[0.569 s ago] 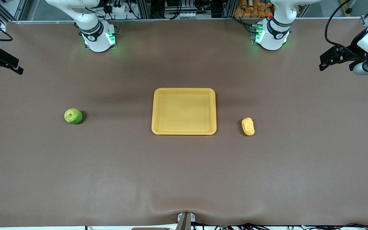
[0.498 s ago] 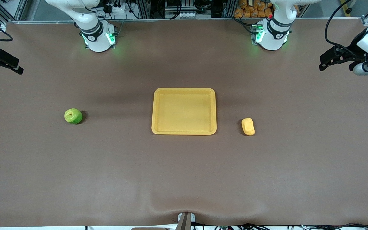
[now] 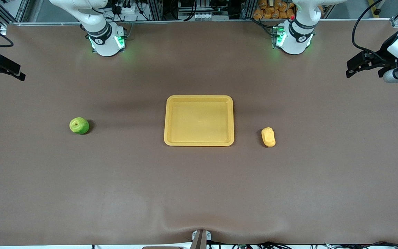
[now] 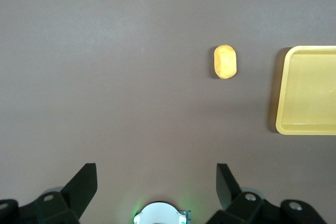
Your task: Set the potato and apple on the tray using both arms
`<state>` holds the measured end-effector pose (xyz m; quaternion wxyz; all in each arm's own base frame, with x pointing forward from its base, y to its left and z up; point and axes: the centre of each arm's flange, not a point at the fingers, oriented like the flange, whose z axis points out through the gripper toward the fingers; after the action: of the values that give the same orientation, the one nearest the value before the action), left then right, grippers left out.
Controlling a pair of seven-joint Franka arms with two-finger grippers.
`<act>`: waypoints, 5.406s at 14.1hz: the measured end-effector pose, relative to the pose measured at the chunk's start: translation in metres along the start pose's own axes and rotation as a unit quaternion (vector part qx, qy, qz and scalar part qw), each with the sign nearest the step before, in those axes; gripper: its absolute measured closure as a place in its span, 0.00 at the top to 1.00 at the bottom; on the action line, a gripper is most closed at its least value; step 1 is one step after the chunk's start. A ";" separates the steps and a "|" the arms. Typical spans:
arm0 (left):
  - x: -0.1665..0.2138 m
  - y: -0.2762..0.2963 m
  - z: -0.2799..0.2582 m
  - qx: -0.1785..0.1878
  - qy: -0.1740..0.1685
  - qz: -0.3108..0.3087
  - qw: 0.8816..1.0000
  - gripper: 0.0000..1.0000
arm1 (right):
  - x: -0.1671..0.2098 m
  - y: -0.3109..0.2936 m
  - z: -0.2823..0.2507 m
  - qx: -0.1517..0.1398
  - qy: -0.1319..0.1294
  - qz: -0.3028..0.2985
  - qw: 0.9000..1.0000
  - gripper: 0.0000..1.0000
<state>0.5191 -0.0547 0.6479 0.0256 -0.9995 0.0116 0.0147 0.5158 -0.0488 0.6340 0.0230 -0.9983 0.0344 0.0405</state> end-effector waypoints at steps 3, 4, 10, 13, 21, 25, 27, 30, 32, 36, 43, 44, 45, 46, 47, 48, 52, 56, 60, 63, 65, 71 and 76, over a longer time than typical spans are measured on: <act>0.008 0.000 0.007 -0.001 -0.006 0.000 1.000 1.00 | 0.011 0.002 0.014 0.000 -0.014 0.002 1.000 1.00; 0.011 0.000 0.011 -0.002 -0.010 0.000 1.000 1.00 | 0.014 0.002 0.019 0.000 -0.019 0.002 1.000 1.00; 0.028 0.000 0.043 -0.003 -0.041 0.002 0.999 1.00 | 0.024 0.016 0.031 0.001 -0.029 0.013 0.999 1.00; 0.039 0.003 0.068 -0.004 -0.062 0.005 0.998 1.00 | 0.030 0.023 0.041 0.001 -0.039 0.016 0.999 1.00; 0.058 0.015 0.139 -0.008 -0.060 0.014 0.998 1.00 | 0.054 0.031 0.080 0.003 -0.070 0.010 0.997 1.00; 0.058 0.028 0.175 -0.010 -0.047 0.024 0.999 1.00 | 0.066 0.032 0.092 0.003 -0.069 0.010 0.998 1.00; 0.058 0.038 0.191 -0.011 -0.042 0.031 0.999 1.00 | 0.071 0.033 0.102 0.003 -0.076 0.010 0.997 1.00; 0.059 0.045 0.211 -0.014 -0.034 0.036 0.999 1.00 | 0.082 0.040 0.124 0.004 -0.088 0.015 0.996 1.00; 0.060 0.049 0.226 -0.016 -0.027 0.039 0.999 1.00 | 0.086 0.042 0.135 0.004 -0.092 0.016 0.996 1.00; 0.066 0.062 0.259 -0.023 -0.028 0.049 0.998 1.00 | 0.089 0.048 0.162 0.004 -0.093 0.021 0.995 1.00; 0.078 0.099 0.314 -0.041 -0.017 0.012 0.999 1.00 | 0.089 0.053 0.200 0.004 -0.084 0.025 0.996 1.00; 0.077 0.107 0.321 -0.042 -0.017 0.001 0.999 1.00 | 0.089 0.054 0.204 0.004 -0.083 0.025 0.996 1.00; 0.075 0.114 0.326 -0.042 -0.018 -0.013 0.999 1.00 | 0.089 0.054 0.209 0.003 -0.081 0.025 0.996 1.00; 0.074 0.119 0.332 -0.043 -0.019 -0.027 0.999 1.00 | 0.088 0.054 0.213 0.003 -0.079 0.025 0.997 1.00; 0.073 0.122 0.339 -0.044 -0.019 -0.039 0.998 1.00 | 0.089 0.054 0.219 0.003 -0.075 0.026 0.997 1.00; 0.072 0.125 0.346 -0.046 -0.018 -0.049 0.998 1.00 | 0.088 0.054 0.226 0.002 -0.071 0.026 0.997 1.00; 0.070 0.129 0.374 -0.057 -0.003 -0.079 0.995 1.00 | 0.085 0.054 0.245 0.002 -0.067 0.025 0.997 1.00; 0.069 0.131 0.388 -0.063 0.004 -0.086 0.994 1.00 | 0.084 0.054 0.267 0.000 -0.049 0.024 0.998 1.00; 0.067 0.140 0.397 -0.067 0.007 -0.107 0.992 1.00 | 0.082 0.053 0.282 0.000 -0.054 0.018 0.998 1.00; 0.068 0.142 0.402 -0.070 0.008 -0.126 0.990 1.00 | 0.084 0.054 0.294 0.000 -0.060 0.015 0.998 1.00; 0.068 0.143 0.408 -0.073 0.008 -0.137 0.988 0.98 | 0.085 0.055 0.303 0.000 -0.063 0.015 0.998 1.00; 0.065 0.152 0.416 -0.074 0.004 -0.144 0.987 0.90 | 0.075 0.055 0.339 -0.001 -0.063 0.014 0.998 1.00; 0.063 0.157 0.423 -0.073 -0.001 -0.142 0.987 0.82 | 0.075 0.055 0.353 -0.001 -0.069 0.014 0.998 1.00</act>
<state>0.5659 -0.1912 0.2159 -0.0458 -0.9902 -0.1312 0.0123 0.5581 -0.0913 0.2736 0.0240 -0.9926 0.0464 0.1096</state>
